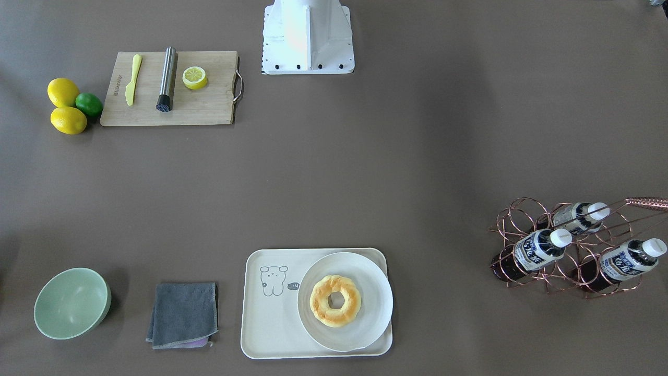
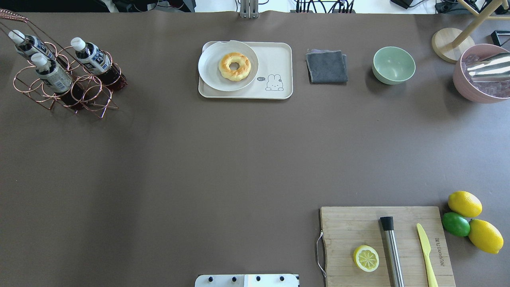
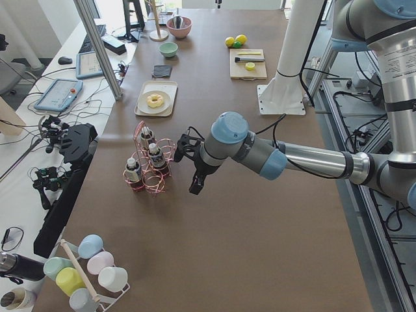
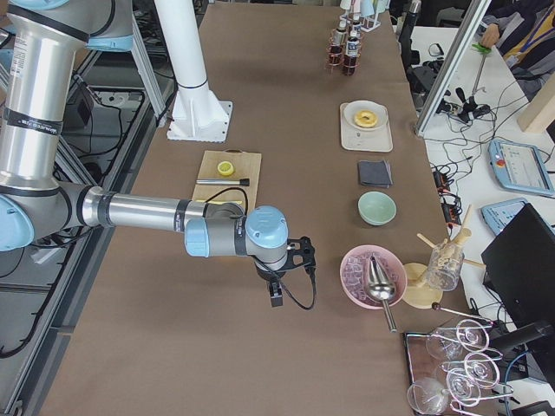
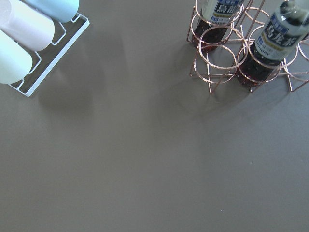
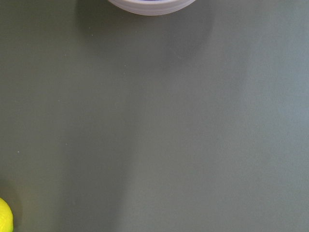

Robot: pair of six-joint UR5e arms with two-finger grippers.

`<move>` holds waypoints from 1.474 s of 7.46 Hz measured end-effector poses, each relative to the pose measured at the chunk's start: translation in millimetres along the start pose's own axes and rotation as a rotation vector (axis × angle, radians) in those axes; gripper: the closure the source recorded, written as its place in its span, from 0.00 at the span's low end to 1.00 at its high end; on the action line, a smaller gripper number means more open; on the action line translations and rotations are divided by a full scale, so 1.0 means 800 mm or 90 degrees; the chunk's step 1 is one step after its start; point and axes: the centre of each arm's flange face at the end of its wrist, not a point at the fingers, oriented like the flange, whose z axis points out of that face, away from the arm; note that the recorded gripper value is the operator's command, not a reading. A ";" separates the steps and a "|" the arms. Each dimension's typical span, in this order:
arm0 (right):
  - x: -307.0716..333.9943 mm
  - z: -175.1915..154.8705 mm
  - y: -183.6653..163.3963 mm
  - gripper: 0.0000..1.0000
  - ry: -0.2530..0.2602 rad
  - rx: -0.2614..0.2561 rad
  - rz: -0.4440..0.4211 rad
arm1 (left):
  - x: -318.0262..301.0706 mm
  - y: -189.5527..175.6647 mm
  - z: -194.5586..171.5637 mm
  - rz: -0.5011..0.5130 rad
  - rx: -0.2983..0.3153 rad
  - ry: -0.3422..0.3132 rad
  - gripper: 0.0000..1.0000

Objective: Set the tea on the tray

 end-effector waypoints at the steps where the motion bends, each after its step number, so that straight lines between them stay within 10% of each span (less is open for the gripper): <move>1: -0.001 0.001 0.001 0.00 -0.005 0.000 0.001 | 0.021 -0.028 0.003 0.004 0.011 0.009 0.05; 4: -0.006 0.003 0.008 0.00 -0.040 0.001 0.005 | 0.077 -0.092 0.009 0.039 0.059 -0.014 0.05; 11: -0.008 0.011 0.027 0.00 -0.077 0.005 0.011 | 0.192 -0.210 0.157 0.044 0.015 0.009 0.06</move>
